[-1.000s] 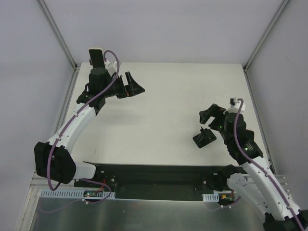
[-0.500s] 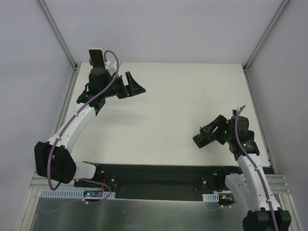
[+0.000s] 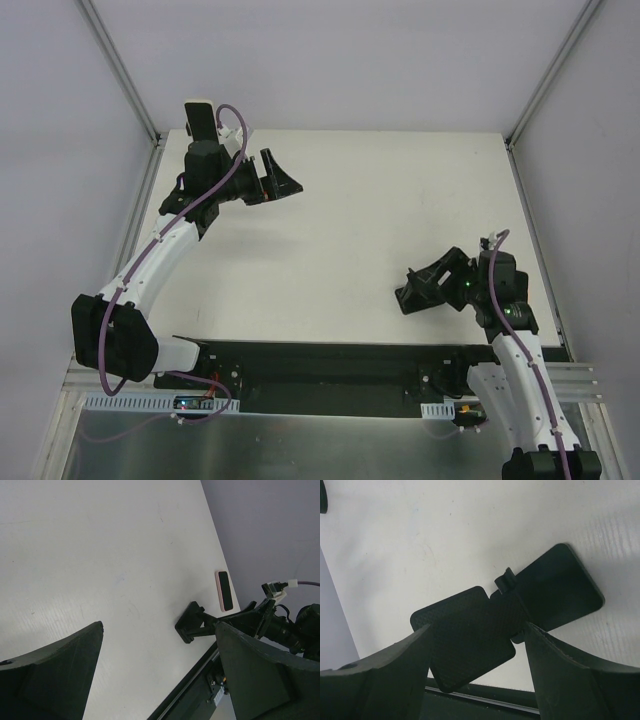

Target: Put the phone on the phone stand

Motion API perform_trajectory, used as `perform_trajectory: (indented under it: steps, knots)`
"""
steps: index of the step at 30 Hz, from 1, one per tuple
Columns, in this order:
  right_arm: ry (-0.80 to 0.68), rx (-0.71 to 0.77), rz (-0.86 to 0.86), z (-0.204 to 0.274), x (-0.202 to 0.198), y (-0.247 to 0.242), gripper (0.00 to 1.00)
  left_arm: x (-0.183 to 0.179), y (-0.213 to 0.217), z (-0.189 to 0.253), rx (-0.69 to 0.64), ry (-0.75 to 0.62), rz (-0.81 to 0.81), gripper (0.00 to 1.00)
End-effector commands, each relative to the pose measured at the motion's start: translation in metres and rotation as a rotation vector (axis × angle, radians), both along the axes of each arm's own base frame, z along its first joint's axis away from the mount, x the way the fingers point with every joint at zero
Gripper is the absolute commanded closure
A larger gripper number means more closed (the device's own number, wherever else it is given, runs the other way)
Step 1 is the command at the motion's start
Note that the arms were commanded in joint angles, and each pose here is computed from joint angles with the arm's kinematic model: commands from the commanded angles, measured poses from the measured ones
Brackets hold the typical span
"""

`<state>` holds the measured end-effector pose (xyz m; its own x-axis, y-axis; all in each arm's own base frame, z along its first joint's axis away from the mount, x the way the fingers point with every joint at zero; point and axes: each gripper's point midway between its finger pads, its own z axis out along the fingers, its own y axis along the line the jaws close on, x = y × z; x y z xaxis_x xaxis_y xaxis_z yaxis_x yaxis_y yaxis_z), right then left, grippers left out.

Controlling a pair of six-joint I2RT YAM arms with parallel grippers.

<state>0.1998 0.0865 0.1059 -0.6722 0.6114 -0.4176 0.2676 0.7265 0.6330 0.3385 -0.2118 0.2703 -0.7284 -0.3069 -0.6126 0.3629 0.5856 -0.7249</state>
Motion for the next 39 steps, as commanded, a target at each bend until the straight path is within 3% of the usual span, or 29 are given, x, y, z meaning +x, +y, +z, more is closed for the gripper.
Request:
perform_trajectory:
  steps: [1,12,16,20,22,31,32,34,39]
  knots:
    - [0.024,-0.059,0.040,-0.002,-0.008,-0.003,0.26,0.002,-0.001,0.016,-0.024,-0.055,-0.015,0.08]
    - [-0.020,-0.384,0.232,0.050,-0.007,-0.010,0.01,0.004,-0.002,0.012,-0.023,-0.045,-0.018,0.08]
    - [0.131,-0.435,0.344,0.037,-0.017,-0.004,0.03,0.004,-0.002,0.012,-0.020,-0.049,-0.016,0.08]
    - [0.184,-0.451,0.397,0.033,-0.017,0.003,0.20,0.004,-0.002,0.011,-0.022,-0.044,-0.018,0.08]
    - [0.196,-0.468,0.410,0.030,-0.016,0.004,0.34,0.004,-0.002,0.012,-0.021,-0.047,-0.019,0.08]
    - [0.305,-0.503,0.498,0.010,-0.020,0.031,0.73,0.004,-0.003,0.010,-0.024,-0.036,-0.025,0.08]
    - [0.315,-0.422,0.485,0.010,-0.023,0.046,0.86,0.004,-0.003,0.009,-0.024,-0.035,-0.026,0.08]
    - [0.279,-0.363,0.465,0.011,-0.015,0.065,0.99,0.004,-0.003,0.011,-0.027,-0.038,-0.027,0.08]
    - [0.187,-0.286,0.311,0.025,0.016,0.092,0.99,0.004,-0.003,0.010,-0.025,-0.035,-0.026,0.08]
